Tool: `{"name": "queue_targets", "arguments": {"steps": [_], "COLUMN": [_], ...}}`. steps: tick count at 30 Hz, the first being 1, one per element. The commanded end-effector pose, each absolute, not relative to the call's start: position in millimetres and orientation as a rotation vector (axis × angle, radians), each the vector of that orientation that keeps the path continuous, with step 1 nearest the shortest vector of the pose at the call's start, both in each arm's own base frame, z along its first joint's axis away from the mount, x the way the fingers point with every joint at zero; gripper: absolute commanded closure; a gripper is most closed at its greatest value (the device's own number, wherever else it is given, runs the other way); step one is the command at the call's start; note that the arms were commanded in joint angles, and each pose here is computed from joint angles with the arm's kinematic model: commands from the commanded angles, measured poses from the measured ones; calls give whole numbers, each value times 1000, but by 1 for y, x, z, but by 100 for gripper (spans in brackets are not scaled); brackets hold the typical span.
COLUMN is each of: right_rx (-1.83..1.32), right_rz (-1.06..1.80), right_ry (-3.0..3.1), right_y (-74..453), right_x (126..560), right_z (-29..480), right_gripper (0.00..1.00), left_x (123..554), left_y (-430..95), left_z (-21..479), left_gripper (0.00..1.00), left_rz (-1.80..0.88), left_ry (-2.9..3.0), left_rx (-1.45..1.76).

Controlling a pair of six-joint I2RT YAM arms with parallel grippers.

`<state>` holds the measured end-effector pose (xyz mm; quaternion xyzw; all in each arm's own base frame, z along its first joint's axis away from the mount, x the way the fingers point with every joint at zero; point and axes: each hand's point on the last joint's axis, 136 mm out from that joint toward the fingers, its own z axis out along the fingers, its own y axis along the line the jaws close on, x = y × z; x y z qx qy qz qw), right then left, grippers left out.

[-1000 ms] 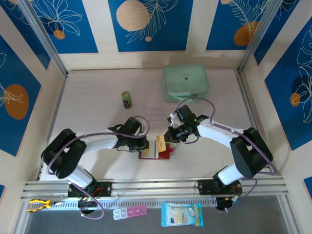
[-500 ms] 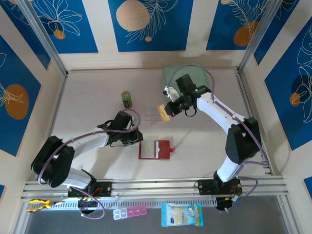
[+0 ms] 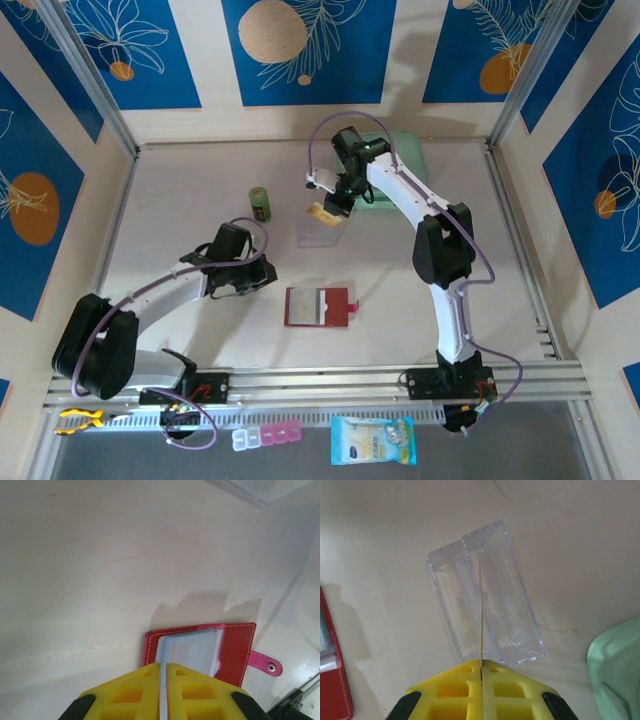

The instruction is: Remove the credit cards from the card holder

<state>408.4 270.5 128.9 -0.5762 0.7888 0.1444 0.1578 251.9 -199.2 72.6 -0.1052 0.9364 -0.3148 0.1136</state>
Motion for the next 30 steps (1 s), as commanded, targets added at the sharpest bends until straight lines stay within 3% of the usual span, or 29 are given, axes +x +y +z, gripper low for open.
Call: {"name": "queue_targets", "arguments": {"steps": [1, 30], "right_rx": [-1805, -2046], "right_rz": [443, 754], "right_ry": [2227, 2304], "right_y": [271, 298], "right_x": [394, 334], "right_z": [124, 69], "right_gripper": [100, 100], "left_x": [244, 246], "left_y": [-194, -193], "left_z": [69, 66], "left_gripper": [90, 91], "left_rz": [-924, -973], "left_ry": [2776, 2773], "left_rx": [-319, -356]}}
